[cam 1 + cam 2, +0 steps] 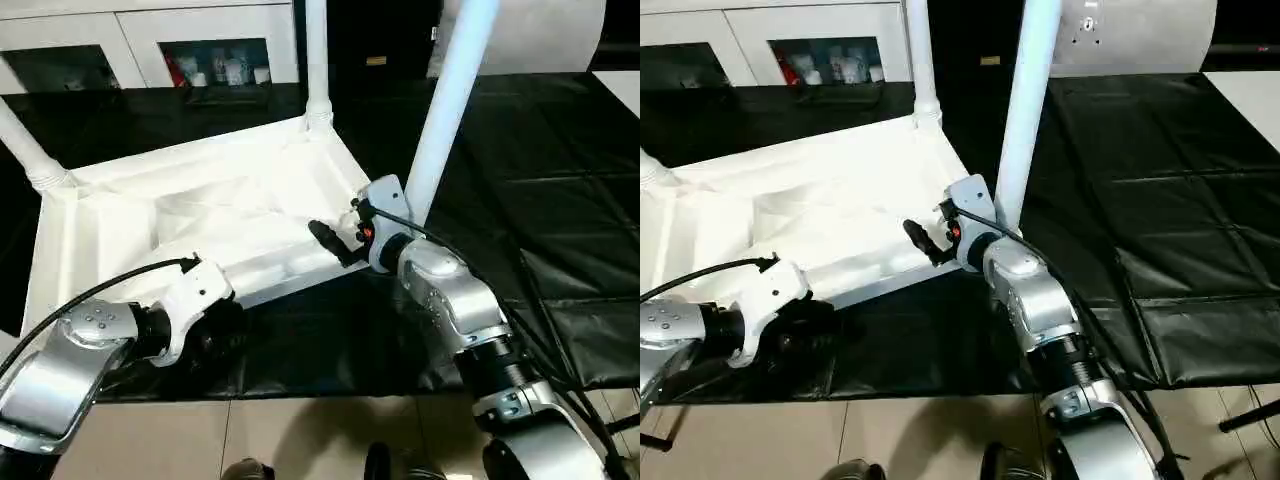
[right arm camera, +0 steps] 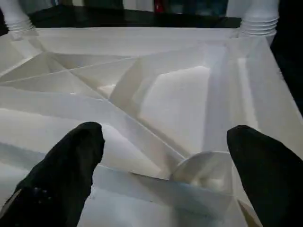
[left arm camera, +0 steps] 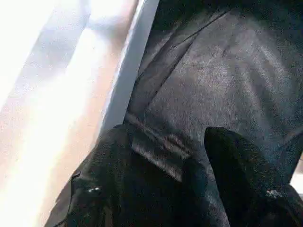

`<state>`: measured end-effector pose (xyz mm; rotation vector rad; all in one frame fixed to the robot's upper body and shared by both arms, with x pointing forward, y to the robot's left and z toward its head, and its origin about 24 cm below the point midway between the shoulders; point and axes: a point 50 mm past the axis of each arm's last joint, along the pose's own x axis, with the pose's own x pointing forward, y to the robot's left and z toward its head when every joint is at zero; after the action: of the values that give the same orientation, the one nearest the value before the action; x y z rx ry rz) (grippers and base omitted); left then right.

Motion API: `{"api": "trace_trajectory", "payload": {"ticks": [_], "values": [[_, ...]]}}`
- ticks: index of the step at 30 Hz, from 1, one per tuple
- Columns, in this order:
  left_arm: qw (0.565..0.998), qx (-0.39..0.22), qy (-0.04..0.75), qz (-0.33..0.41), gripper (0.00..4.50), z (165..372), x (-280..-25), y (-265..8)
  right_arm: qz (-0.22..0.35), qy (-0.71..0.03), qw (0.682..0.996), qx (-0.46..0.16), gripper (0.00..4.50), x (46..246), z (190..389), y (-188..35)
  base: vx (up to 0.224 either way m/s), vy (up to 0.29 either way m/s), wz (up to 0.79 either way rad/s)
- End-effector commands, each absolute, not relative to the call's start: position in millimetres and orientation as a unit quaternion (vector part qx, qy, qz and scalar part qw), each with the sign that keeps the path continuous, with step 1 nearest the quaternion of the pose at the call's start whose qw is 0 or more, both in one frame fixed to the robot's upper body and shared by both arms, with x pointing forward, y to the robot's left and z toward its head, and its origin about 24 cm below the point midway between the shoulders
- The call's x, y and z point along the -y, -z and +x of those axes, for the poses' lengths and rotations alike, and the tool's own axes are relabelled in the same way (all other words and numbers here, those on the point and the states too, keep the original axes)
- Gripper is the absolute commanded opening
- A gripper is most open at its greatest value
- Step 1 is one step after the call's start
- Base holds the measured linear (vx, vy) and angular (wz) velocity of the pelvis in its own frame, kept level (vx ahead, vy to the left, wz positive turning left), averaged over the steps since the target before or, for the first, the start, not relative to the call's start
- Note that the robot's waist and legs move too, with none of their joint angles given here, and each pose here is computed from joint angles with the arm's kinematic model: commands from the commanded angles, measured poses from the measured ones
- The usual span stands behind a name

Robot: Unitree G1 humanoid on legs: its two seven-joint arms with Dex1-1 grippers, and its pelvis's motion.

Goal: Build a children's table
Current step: Rotate table base

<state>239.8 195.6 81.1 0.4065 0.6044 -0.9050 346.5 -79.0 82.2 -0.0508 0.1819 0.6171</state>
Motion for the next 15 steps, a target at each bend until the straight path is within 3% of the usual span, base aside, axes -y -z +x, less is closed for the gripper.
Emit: {"api": "trace_trajectory", "payload": {"ticks": [1,7,10,15], "values": [[0.835,-0.290,0.425,0.197,2.79,237.0,-195.4,-80.8,-0.022,-0.269,0.959,-0.083,4.50,93.0,353.3,-84.8,0.000,0.000,0.00],[0.846,-0.281,0.400,0.211,2.79,242.6,-198.5,-81.0,-0.020,-0.196,0.978,-0.069,4.50,121.3,364.4,-88.9,0.000,0.000,0.00],[0.851,-0.278,0.378,0.235,2.79,248.3,-202.5,-79.2,-0.025,-0.139,0.988,-0.066,4.50,151.7,369.6,-91.4,0.000,0.000,0.00],[0.859,-0.269,0.364,0.239,2.79,252.4,-203.5,-79.0,-0.033,-0.104,0.992,-0.064,4.50,178.3,371.5,-93.4,0.000,0.000,0.00]]}}
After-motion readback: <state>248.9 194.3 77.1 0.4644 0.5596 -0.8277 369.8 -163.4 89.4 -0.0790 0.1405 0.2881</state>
